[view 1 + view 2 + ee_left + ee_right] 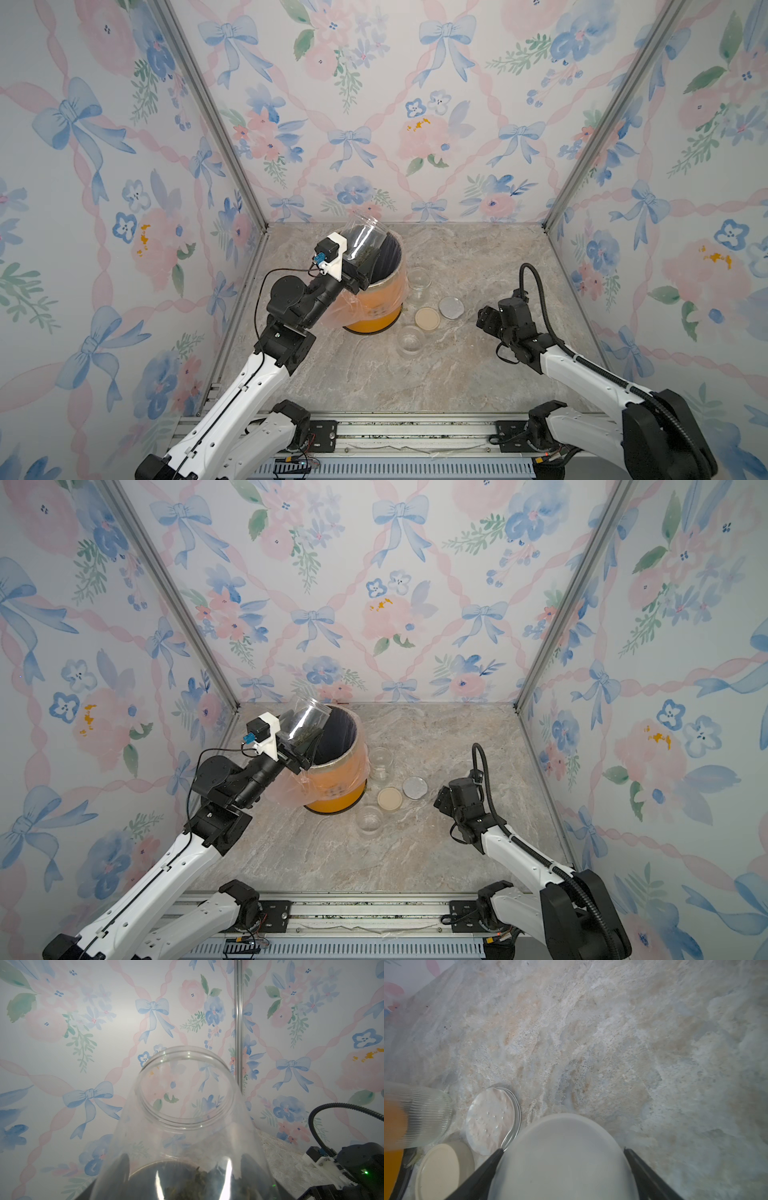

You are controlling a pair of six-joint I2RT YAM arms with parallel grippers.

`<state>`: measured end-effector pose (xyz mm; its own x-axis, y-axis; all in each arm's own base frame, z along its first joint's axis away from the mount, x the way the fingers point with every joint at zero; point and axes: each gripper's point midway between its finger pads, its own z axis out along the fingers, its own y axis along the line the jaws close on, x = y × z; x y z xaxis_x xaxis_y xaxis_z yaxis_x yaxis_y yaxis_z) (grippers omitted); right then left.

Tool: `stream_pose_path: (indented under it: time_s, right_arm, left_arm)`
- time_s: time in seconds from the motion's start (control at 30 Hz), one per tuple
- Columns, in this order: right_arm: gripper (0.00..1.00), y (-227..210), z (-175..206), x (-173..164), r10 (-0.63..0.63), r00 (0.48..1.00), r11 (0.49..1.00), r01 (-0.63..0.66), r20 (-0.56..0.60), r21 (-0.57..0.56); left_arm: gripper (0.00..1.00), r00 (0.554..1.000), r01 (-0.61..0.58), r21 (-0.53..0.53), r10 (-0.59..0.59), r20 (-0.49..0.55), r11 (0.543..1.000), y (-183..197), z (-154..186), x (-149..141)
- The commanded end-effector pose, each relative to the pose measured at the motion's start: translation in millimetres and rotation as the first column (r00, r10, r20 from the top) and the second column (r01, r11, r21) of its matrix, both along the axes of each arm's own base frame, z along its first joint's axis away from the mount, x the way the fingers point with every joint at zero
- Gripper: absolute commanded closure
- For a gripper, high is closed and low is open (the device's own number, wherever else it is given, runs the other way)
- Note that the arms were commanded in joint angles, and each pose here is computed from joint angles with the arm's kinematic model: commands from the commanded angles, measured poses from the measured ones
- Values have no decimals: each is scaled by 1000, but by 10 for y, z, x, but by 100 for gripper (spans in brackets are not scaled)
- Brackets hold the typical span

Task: Empty moldy tea leaves from jars
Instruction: Place the lid at the center of the board.

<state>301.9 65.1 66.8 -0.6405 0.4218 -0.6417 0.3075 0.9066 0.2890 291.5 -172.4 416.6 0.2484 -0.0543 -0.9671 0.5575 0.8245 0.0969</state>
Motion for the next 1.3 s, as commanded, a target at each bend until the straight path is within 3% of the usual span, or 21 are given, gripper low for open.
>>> stream_pose_path:
  time_s: [0.0,0.5,0.73,1.0,1.1,1.27]
  right_arm:
    - [21,31,86,202,-37,998,999,37,42,2]
    - [3,74,-154,406,-31,999,998,30,-22,-58]
    - [1,82,-119,391,-26,999,998,24,-28,-55]
    - [3,126,268,419,28,999,999,-28,22,23]
    - [3,221,508,455,109,992,989,-114,63,94]
    - [3,506,1089,566,272,941,929,-311,203,199]
  left_arm:
    - [78,999,0,-12,1,43,1000,17,111,-62]
    - [78,999,-12,-17,13,31,1000,84,96,1]
    - [78,999,-19,-14,19,28,1000,98,76,20]
    - [77,1000,-5,-11,5,23,1000,79,63,22]
    - [77,1000,2,-10,-2,21,1000,66,61,26]
    - [77,1000,6,-9,-6,15,1000,60,49,47]
